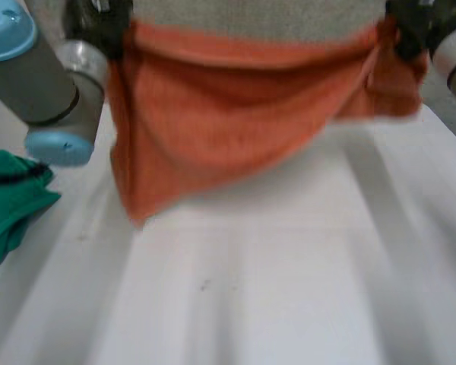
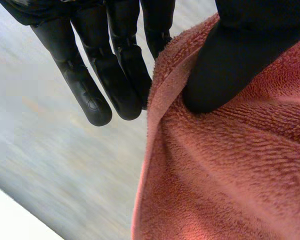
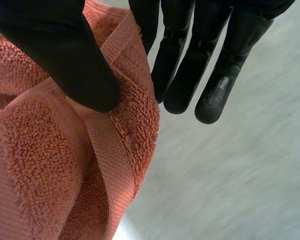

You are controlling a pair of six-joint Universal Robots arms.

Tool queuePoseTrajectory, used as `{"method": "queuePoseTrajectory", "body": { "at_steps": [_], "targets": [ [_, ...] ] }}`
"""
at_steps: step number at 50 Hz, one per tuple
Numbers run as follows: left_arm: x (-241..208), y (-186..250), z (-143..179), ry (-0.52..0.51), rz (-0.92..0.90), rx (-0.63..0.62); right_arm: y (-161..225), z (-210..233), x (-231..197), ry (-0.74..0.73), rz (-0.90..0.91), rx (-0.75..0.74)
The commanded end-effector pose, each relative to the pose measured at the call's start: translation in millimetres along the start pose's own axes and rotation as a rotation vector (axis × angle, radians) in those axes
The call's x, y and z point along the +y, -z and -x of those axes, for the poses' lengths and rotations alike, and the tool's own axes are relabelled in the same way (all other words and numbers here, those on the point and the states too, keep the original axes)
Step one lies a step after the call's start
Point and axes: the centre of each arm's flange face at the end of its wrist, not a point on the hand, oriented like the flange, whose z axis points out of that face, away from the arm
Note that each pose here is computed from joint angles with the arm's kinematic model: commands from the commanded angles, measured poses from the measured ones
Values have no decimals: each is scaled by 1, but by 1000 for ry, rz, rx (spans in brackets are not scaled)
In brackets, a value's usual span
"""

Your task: Fold the laundry.

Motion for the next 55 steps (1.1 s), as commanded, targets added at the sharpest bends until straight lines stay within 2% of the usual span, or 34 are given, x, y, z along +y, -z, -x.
{"method": "queuePoseTrajectory", "body": {
  "at_steps": [1, 4, 9, 17, 18, 22, 27, 33, 43, 55],
  "targets": [
    [-54, -19, 14, -12, -311, -215, -18, -20, -37, -77, -320, 214],
    [-50, -5, -6, -3, -271, -157, -12, -14, -33, -96, -299, 184],
    [-28, 17, -18, -13, -177, -91, -2, -4, -21, -107, -239, 139],
    [46, 70, -63, -48, 67, 91, 26, 58, 51, -173, 22, -122],
    [60, 82, -72, -52, 115, 127, 34, 74, 72, -182, 97, -176],
    [95, 112, -100, -69, 231, 229, 57, 105, 115, -137, 262, -274],
    [104, 143, -120, -79, 289, 310, 83, 112, 134, -53, 393, -357],
    [93, 159, -103, -91, 346, 281, 109, 104, 130, -45, 505, -425],
    [81, 180, -90, -96, 369, 304, 131, 73, 116, -54, 534, -368],
    [114, 172, -67, -106, 467, 238, 145, 64, 120, -109, 531, -359]
  ]
}}
